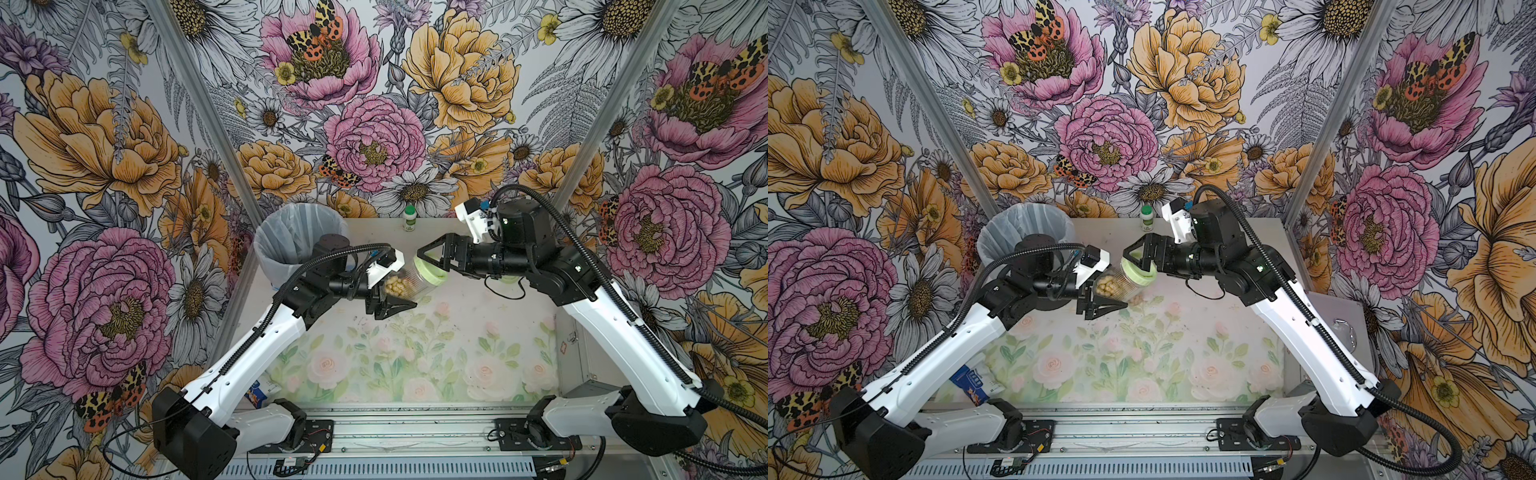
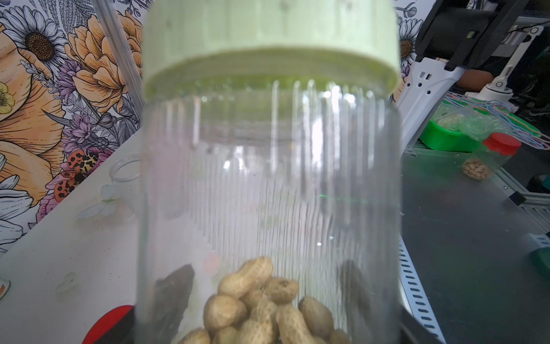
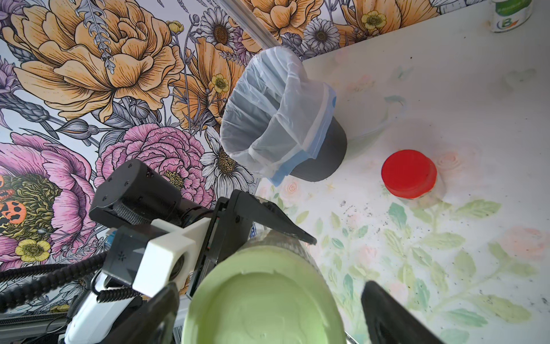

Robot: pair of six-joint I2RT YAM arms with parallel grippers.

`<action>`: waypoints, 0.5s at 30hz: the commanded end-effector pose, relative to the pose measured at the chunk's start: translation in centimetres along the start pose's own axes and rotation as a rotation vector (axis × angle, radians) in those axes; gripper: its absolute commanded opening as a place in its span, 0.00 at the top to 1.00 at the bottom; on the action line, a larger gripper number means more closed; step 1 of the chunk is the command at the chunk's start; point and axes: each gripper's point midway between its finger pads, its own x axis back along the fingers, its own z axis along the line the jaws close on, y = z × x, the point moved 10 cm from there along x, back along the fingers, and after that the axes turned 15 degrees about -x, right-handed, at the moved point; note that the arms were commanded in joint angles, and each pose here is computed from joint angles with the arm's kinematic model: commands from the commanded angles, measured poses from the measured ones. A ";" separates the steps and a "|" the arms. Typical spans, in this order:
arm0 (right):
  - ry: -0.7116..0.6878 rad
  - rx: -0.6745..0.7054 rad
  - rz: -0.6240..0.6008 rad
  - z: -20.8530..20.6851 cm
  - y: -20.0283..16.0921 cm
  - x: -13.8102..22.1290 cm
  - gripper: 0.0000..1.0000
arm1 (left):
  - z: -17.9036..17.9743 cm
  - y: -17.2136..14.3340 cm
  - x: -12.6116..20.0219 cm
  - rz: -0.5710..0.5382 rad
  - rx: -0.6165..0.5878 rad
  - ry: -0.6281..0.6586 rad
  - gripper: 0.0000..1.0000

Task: Empty moldy peanuts from jars
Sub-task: Unscrew the lid from the jar.

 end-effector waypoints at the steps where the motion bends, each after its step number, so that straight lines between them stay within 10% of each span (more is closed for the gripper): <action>1: 0.004 0.043 -0.014 0.8 0.1 0.2 0.04 | 0.4 2.2 1.2 -0.070 -0.123 0.053 0.89; 15: -0.051 0.088 -0.004 0.6 -0.3 0.0 0.07 | 0.5 2.2 1.2 -0.072 -0.119 0.052 0.89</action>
